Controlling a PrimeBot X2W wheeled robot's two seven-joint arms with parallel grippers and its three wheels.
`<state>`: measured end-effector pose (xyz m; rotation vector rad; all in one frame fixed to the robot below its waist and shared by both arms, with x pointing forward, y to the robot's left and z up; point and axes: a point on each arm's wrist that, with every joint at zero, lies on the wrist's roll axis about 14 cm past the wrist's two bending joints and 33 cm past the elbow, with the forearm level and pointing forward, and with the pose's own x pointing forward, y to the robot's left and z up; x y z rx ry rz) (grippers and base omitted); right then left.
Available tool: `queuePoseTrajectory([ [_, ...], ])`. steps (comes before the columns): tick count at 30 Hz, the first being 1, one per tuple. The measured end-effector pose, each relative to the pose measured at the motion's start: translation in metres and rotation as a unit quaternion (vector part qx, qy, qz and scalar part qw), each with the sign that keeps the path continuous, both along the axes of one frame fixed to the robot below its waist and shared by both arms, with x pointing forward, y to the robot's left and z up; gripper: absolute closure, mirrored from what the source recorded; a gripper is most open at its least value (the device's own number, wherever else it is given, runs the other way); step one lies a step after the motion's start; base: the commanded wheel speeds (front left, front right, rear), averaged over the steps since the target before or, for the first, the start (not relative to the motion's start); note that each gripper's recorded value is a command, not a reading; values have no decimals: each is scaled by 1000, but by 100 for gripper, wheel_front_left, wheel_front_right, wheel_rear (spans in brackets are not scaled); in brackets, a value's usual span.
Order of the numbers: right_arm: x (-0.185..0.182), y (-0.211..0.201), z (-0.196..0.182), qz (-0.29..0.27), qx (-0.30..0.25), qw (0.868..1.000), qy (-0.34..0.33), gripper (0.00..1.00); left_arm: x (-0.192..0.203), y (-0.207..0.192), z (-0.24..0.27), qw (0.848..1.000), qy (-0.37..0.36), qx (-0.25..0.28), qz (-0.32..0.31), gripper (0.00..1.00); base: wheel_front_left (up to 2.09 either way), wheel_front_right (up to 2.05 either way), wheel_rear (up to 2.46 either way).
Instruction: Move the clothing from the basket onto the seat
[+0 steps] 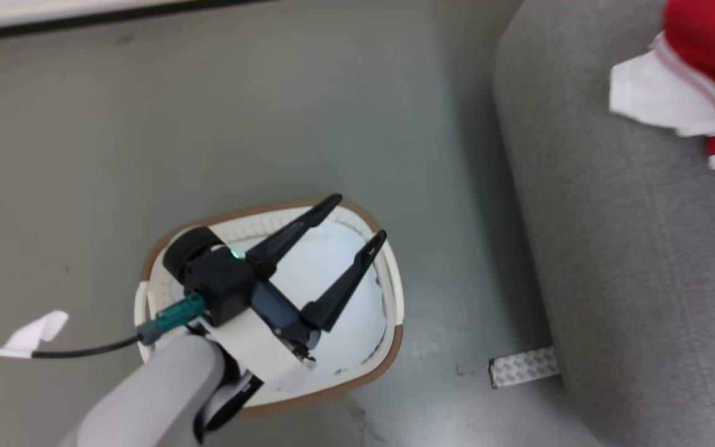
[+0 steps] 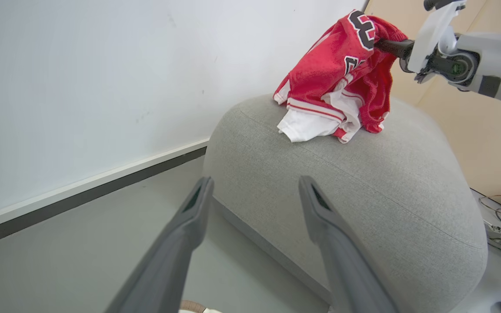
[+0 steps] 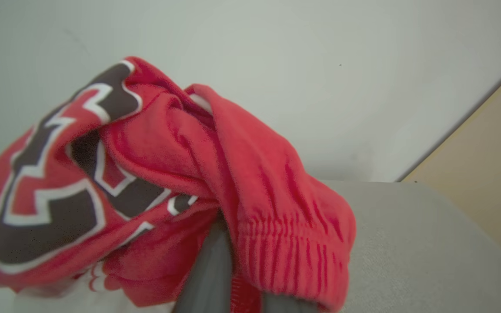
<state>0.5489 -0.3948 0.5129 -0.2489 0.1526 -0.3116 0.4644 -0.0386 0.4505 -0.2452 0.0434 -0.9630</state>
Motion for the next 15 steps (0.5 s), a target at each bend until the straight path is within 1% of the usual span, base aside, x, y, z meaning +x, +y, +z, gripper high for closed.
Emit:
queuePoseTrajectory([
  [2, 0, -13, -19, -16, -12, 999, 29, 100, 5, 6, -8, 1000, 6, 3, 5, 0, 0, 0, 0],
  [6, -8, -30, -64, -48, -15, 994, 102, 100, 12, 16, -26, 1000, 19, 12, 15, 0, 0, 0, 0],
  [9, -16, -37, -92, -62, -19, 984, 163, 100, 14, 21, -32, 999, 24, 15, 19, 0, 0, 0, 0],
  [10, -17, -32, -101, -56, -24, 981, 185, 100, 14, 21, -32, 999, 25, 16, 20, 0, 0, 0, 0],
  [12, -17, -24, -109, -47, -24, 977, 204, 100, 14, 22, -32, 999, 24, 16, 21, 0, 0, 0, 0],
  [15, -16, -22, -104, -46, -24, 978, 203, 100, 16, 23, -29, 999, 20, 19, 24, 0, 0, 0, 0],
])
